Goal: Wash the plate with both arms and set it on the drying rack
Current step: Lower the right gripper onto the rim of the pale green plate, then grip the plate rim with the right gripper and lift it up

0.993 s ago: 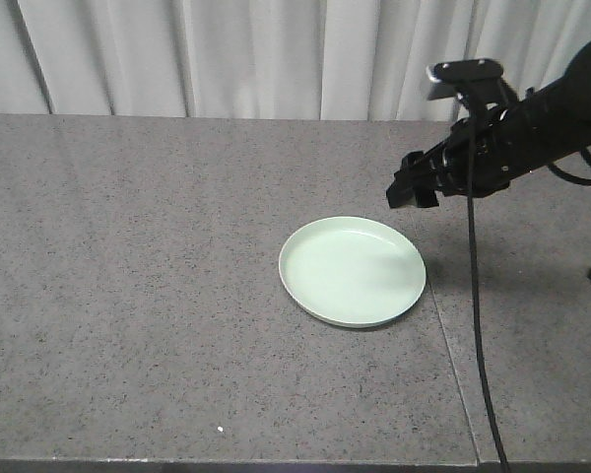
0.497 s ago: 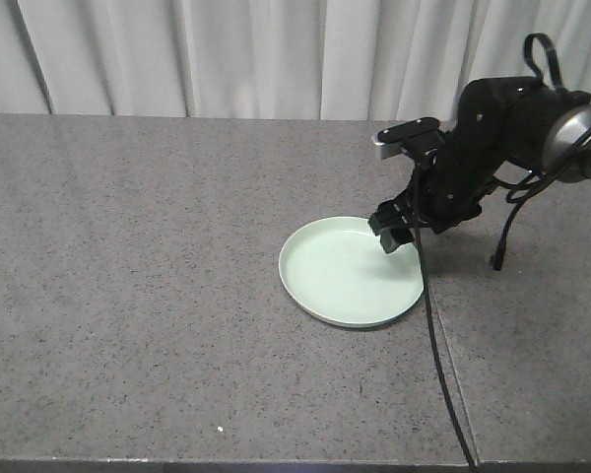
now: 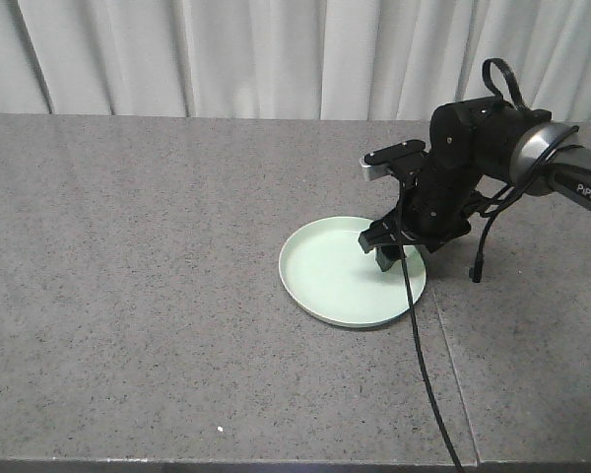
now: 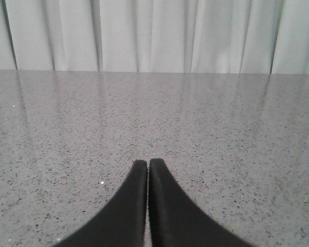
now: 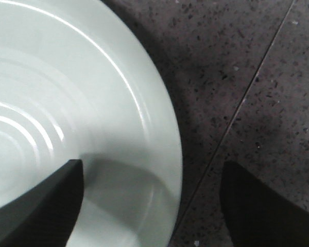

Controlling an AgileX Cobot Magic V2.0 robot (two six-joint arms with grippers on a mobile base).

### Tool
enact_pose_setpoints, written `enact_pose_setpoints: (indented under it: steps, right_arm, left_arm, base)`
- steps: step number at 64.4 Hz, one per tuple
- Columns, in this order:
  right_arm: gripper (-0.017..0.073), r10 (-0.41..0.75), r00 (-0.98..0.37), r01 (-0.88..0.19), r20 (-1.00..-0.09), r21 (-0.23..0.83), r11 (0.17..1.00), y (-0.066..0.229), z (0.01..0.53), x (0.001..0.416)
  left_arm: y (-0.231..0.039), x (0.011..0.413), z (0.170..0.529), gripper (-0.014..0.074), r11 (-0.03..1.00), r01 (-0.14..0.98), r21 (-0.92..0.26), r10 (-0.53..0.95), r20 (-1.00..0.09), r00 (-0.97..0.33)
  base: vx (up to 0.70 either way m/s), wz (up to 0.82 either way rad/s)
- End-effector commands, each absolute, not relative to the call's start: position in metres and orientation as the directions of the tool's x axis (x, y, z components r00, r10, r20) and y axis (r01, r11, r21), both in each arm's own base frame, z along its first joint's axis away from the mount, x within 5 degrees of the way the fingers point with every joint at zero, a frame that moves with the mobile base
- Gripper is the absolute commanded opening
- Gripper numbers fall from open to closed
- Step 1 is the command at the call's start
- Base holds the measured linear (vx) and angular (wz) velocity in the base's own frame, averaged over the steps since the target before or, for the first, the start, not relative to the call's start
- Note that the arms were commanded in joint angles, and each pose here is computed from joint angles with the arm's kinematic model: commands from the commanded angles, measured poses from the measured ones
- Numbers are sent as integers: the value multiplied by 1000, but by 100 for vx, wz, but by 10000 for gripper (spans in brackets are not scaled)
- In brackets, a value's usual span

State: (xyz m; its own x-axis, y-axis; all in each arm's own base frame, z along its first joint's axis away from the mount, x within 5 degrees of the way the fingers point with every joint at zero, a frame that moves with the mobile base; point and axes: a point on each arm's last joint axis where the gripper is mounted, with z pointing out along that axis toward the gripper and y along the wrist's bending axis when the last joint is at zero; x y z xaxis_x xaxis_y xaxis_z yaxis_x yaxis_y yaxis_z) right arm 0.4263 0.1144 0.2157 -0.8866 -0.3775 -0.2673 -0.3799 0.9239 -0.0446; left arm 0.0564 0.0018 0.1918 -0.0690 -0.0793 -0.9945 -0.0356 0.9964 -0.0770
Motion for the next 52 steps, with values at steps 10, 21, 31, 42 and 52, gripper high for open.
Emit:
enact_pose_setpoints:
  steps: [10, 21, 31, 42, 52]
  right_arm:
    - [233, -377, -874, -374, -306, -68, 925, 111, 237, 426]
    - [-16, -380, -873, -377, -307, -72, 923, 111, 237, 426]
    - [-10, -376, -860, -374, -346, -76, 924, 110, 253, 422]
    - [-10, -351, -788, -362, -505, -81, 929, 107, 313, 405]
    - [-10, -326, -691, -364, -646, -80, 928, 99, 378, 370]
  left_arm:
    - [2, 56, 193, -6, 996, -28, -83, -83, -997, 4]
    - [2, 56, 193, -6, 996, -28, -83, -83, -997, 4]
    - [2, 56, 193, -6, 996, -28, -83, -83, -997, 4]
    - [2, 56, 193, -6, 996, -28, -83, -83, -997, 4]
    - [2, 56, 193, -6, 996, -28, -83, -83, -997, 4]
  base:
    - [0, 0]
    - [0, 0]
    - [0, 0]
    - [0, 0]
    - [0, 0]
